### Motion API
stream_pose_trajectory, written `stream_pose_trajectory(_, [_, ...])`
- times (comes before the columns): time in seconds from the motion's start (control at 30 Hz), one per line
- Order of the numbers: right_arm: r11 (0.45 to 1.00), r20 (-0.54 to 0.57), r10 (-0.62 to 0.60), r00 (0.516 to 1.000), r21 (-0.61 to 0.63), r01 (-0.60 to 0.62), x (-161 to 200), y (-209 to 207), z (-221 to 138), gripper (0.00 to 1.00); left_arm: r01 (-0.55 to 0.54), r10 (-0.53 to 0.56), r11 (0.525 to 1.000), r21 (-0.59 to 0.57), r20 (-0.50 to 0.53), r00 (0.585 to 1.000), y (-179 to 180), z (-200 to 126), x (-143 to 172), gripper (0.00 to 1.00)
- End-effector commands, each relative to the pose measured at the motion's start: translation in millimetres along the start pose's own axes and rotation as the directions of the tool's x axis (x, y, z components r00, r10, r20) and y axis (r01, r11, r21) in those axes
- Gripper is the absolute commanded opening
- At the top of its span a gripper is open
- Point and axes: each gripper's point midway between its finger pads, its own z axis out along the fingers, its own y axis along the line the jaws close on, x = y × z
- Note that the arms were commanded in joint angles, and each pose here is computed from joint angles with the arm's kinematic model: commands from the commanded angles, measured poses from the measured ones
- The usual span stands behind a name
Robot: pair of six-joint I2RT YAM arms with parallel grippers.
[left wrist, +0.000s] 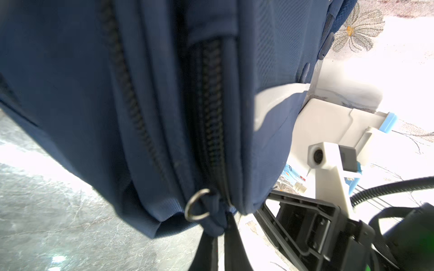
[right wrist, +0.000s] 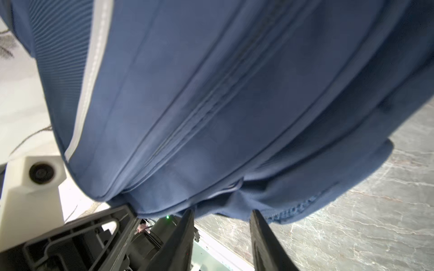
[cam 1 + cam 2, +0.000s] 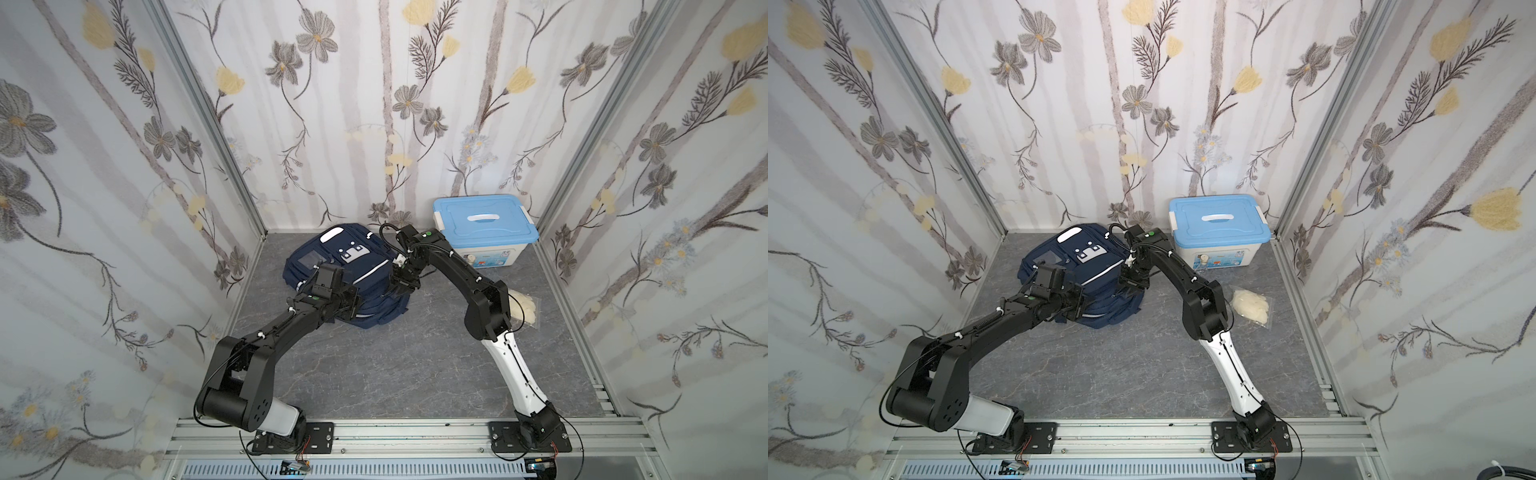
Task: Zip up the backpack
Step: Zip the zipper on the backpack.
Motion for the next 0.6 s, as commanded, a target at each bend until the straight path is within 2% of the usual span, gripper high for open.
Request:
stream_pose_trajectory(0.0, [0.999,0.029,0.034,0.999,-0.022,-0.033,-9,4,-4,0.42,-0.018,0.019,0.999,0.050,-0.023,1.000,-11,0,3,0.00])
stream_pose_trajectory(0.13, [0.997,-0.006,0.064,0.998,-0.036,-0.064,-8,4,7,0.37,-0.013,0.015,0.998,0.059,-0.027,1.000,-12,2,3,0.00])
stream_pose_trajectory(0.37, [0.995,-0.006,0.091,0.996,-0.026,-0.091,-11,-2,8,0.33,-0.010,0.012,0.998,0.068,-0.033,0.999,-13,3,4,0.00])
stream_pose_trajectory(0.57, [0.994,-0.043,0.112,0.993,-0.001,-0.112,2,-7,16,0.30,-0.011,0.014,0.997,0.082,-0.038,0.999,-18,6,4,0.00])
